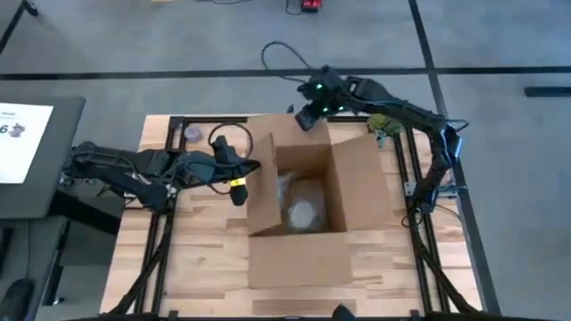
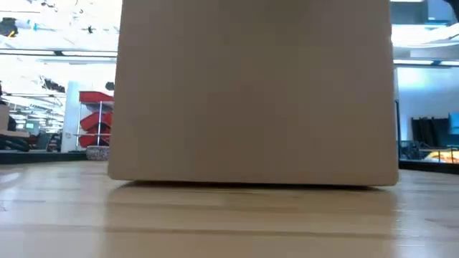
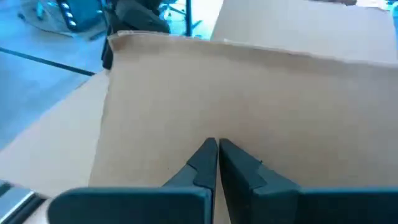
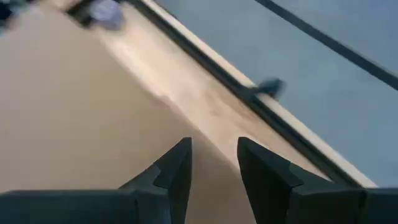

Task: Wrap mug
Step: Close the cardboard box

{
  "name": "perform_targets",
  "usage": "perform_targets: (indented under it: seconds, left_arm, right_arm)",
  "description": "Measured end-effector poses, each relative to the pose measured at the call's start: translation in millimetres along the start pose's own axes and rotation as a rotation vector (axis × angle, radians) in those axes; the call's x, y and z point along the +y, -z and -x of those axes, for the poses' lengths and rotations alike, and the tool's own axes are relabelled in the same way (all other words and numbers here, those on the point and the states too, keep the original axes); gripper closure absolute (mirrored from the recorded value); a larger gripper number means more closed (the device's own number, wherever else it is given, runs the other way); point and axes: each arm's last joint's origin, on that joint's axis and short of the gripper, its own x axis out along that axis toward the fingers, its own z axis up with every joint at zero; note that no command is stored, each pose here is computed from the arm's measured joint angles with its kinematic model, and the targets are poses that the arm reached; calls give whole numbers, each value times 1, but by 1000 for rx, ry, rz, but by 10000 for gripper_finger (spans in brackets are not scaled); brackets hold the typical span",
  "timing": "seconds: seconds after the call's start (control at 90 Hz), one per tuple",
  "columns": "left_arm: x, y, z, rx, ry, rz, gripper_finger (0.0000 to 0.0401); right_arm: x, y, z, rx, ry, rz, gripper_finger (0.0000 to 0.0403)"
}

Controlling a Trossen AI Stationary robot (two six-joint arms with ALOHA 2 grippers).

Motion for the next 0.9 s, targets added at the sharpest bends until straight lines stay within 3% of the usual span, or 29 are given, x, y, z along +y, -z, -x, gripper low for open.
perform_targets:
  seconds: [0.122, 0.311, 0.489, 0.6, 0.656, 0.733, 0.9]
  left_arm:
    - [-5, 10, -18, 86, 21, -23, 401]
    - [-12, 22, -34, 177, 39, -31, 401]
    - [-16, 23, -34, 183, 58, -36, 401]
    - [-15, 23, -32, 184, 59, -25, 401]
    - [-15, 22, -32, 183, 59, -21, 401]
    - [-15, 22, -31, 182, 62, -18, 401]
    - [-16, 23, -30, 184, 64, -14, 401]
  right_arm:
    - [14, 4, 11, -15, -37, 32, 285]
    - [19, 14, 95, -137, -46, 54, 288]
    - [14, 60, 179, -69, -114, -62, 299]
    - [-3, 98, 218, 55, -36, -188, 308]
    - [-8, 111, 228, 105, -1, -260, 313]
    - [-11, 122, 235, 75, -58, -333, 322]
    - [-12, 146, 219, 184, -26, -388, 343]
